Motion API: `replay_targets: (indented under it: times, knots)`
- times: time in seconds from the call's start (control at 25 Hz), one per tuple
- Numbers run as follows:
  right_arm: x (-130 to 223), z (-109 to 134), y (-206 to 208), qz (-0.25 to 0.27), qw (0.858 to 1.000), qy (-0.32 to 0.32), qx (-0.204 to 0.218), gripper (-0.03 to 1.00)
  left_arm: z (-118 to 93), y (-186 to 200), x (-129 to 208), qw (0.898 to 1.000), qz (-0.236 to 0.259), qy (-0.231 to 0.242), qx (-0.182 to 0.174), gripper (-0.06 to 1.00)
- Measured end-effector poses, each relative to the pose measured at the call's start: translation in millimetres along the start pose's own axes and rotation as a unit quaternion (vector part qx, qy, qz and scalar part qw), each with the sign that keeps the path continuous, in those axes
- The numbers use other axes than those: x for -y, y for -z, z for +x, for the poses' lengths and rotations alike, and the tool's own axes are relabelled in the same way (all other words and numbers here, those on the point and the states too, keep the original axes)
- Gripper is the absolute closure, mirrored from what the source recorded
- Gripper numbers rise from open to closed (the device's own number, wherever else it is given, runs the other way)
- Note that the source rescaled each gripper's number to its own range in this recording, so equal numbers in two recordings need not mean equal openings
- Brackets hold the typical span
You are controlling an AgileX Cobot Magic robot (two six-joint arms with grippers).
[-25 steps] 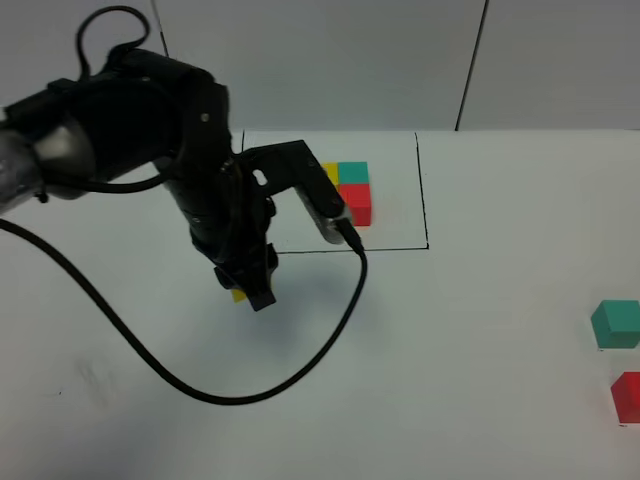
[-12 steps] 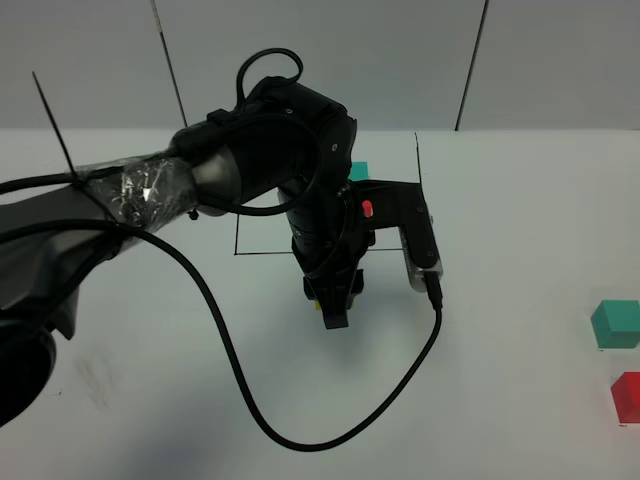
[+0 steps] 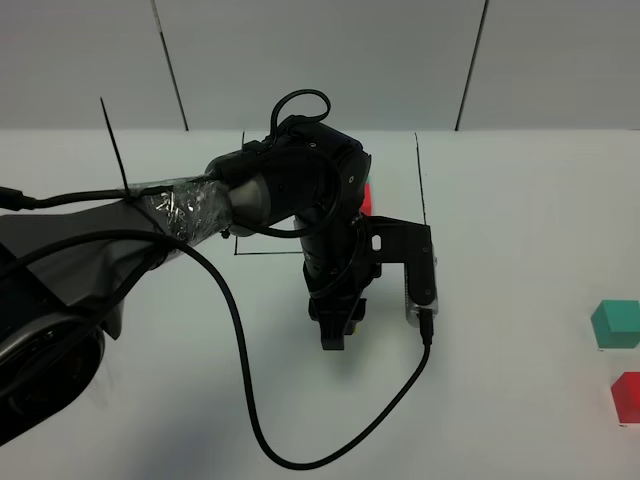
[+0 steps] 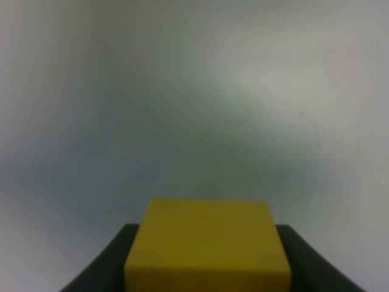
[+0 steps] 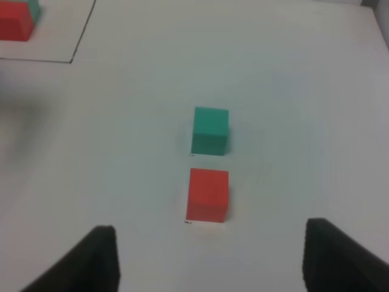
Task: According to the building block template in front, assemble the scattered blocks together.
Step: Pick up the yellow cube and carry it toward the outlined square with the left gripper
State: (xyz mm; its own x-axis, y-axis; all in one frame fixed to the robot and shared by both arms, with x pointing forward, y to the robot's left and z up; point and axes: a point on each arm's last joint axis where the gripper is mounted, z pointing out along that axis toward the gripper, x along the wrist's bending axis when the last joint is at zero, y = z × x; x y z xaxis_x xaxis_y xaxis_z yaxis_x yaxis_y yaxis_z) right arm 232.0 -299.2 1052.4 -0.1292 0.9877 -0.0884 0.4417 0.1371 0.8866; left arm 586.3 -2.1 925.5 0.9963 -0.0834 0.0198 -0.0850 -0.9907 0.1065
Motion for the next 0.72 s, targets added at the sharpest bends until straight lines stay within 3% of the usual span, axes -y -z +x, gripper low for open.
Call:
replay_targets:
  times: [0.72]
  knots:
    - [0.0, 0.0, 0.0, 0.000, 1.000, 0.000, 0.000, 0.49, 8.4, -39.2, -2.2, 1.000, -0.006, 0.000, -0.011, 0.94]
